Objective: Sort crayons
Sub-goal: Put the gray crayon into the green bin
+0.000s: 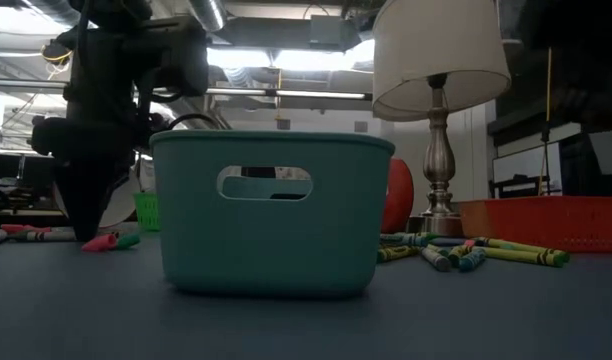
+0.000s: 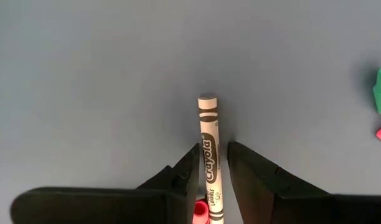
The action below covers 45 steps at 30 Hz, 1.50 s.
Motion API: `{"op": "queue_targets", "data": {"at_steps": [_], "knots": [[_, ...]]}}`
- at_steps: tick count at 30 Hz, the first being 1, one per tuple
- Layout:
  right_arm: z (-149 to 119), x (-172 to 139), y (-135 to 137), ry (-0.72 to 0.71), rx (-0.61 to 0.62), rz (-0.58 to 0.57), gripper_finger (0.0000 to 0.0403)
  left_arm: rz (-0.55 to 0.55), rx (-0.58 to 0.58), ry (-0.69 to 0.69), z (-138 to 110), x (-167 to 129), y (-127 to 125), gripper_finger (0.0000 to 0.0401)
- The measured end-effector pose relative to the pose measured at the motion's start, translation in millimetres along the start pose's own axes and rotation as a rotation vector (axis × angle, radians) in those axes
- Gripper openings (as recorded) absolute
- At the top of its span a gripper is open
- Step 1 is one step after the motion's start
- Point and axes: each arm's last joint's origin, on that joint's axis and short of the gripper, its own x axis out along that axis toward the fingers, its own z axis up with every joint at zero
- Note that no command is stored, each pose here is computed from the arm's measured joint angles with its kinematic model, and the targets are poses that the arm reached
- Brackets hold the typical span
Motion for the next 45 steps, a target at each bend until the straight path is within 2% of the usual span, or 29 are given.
{"op": "queue_targets", "data": {"at_steps": [3,6,10,16,24,28,33,41,45], "knots": [[7,0,6,-0.079,-0.032,0.046,0.0108,-0.004,0.000,-0.008,1,0,0,0.0072],[14,-2,10,-0.195,-0.055,0.042,0.0108,-0.008,-0.017,-0.012,1,0,-1,0.0055],[21,-4,12,-0.326,-0.088,-0.009,0.0108,-0.010,-0.052,-0.015,1,0,-1,0.0032],[26,-5,12,-0.437,-0.180,-0.102,0.0108,-0.005,-0.053,-0.018,2,0,-1,0.0019],[28,-7,9,-0.522,-0.164,-0.208,0.0108,0.000,-0.046,-0.021,6,-6,-4,0.0017],[29,-8,7,-0.561,-0.187,-0.274,0.0108,-0.031,-0.012,-0.116,20,-15,-12,0.0016],[30,-8,6,-0.589,-0.194,-0.323,0.0108,-0.062,0.034,-0.134,28,-29,-18,0.0016],[33,3,2,-0.551,-0.191,-0.362,0.0108,-0.124,0.116,-0.225,50,-63,-29,0.0016],[34,13,-1,-0.517,-0.190,-0.388,0.0108,-0.119,0.167,-0.244,60,-84,-27,0.0016]]}}
